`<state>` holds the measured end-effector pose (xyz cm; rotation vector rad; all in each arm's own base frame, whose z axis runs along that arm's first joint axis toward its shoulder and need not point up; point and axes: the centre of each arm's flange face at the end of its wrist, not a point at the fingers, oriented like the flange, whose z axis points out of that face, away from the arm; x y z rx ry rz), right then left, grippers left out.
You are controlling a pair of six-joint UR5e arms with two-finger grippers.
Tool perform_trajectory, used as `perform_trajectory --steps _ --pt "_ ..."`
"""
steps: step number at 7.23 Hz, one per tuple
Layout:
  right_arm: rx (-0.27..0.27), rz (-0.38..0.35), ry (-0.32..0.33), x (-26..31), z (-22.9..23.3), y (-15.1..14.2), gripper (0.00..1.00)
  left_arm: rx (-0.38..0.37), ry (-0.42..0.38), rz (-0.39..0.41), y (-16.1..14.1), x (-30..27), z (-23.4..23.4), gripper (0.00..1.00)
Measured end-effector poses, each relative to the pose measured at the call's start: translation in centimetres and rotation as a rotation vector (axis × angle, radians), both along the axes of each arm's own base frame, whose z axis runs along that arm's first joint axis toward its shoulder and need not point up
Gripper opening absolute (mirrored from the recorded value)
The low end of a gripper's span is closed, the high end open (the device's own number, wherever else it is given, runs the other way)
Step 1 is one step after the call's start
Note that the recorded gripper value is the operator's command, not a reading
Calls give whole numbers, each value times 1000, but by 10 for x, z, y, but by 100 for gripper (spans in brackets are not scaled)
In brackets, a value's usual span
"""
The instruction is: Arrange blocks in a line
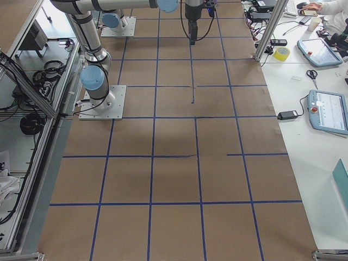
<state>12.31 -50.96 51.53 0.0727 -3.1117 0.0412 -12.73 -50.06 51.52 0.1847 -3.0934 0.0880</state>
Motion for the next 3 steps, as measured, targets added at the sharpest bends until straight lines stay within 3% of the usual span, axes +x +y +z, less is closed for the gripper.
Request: perform_trajectory --steps 3 --pt "2 0 4 0 -1 0 100 0 0 0 0 0 0 100"
